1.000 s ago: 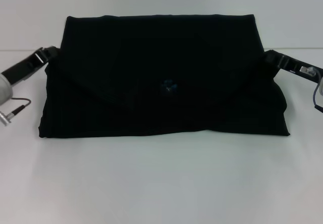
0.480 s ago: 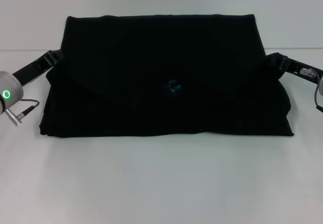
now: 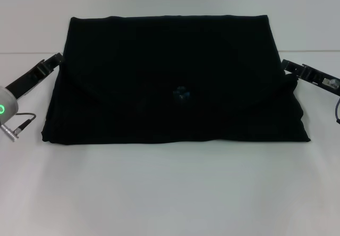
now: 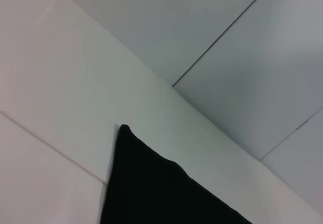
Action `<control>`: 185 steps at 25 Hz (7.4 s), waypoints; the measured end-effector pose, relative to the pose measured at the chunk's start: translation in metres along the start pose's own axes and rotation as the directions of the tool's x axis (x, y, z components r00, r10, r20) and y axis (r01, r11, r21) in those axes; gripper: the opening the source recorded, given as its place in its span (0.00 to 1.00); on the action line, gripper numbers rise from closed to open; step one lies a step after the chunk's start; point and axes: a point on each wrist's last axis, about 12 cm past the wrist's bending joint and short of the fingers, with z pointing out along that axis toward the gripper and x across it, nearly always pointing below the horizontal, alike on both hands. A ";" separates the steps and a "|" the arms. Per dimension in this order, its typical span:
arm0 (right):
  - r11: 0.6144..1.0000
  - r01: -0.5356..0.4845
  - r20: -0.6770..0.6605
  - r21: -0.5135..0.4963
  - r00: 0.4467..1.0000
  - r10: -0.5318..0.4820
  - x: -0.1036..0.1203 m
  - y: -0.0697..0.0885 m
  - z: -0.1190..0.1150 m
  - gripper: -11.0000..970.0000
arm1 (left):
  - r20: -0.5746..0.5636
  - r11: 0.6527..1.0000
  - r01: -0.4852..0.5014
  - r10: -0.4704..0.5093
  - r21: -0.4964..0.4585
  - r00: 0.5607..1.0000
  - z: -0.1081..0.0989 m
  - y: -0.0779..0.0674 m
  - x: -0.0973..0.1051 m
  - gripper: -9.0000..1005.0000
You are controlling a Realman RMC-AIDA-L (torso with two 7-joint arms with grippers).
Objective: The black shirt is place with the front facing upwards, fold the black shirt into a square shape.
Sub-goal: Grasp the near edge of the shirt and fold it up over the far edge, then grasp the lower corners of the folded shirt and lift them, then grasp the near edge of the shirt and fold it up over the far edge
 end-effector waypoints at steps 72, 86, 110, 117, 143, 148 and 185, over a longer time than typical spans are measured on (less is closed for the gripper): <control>0.694 0.299 -0.120 -0.655 0.866 -0.486 0.072 0.031 -0.065 0.95 | -0.487 0.932 -0.338 0.356 0.129 0.797 -0.041 0.012 -0.007 0.41; 0.859 0.141 -0.259 -0.493 0.919 -0.299 0.017 0.010 -0.070 0.94 | -0.486 0.927 -0.349 0.370 0.137 0.792 -0.042 0.012 -0.011 0.05; 0.993 0.110 -0.606 0.034 0.792 -0.067 -0.055 0.016 -0.026 0.92 | -0.489 0.925 -0.342 0.378 0.166 0.786 -0.043 0.009 -0.015 0.07; 0.990 0.138 -0.607 0.031 0.789 -0.091 -0.041 0.024 -0.015 0.92 | -0.483 0.927 -0.337 0.374 0.165 0.792 -0.043 0.009 -0.015 0.07; 0.981 0.194 -0.630 0.022 0.764 -0.137 -0.032 0.028 -0.008 0.21 | -0.498 0.926 -0.329 0.378 0.187 0.781 -0.045 0.007 -0.013 0.09; 0.976 0.216 -0.667 -0.025 0.723 -0.178 -0.036 0.024 -0.017 0.13 | -0.531 0.922 -0.290 0.385 0.256 0.755 -0.054 0.002 -0.020 0.10; 0.937 -0.123 -0.732 -0.328 0.660 -0.170 -0.014 -0.002 -0.103 0.08 | -0.760 0.880 0.123 0.319 0.460 0.566 -0.104 -0.030 -0.025 0.12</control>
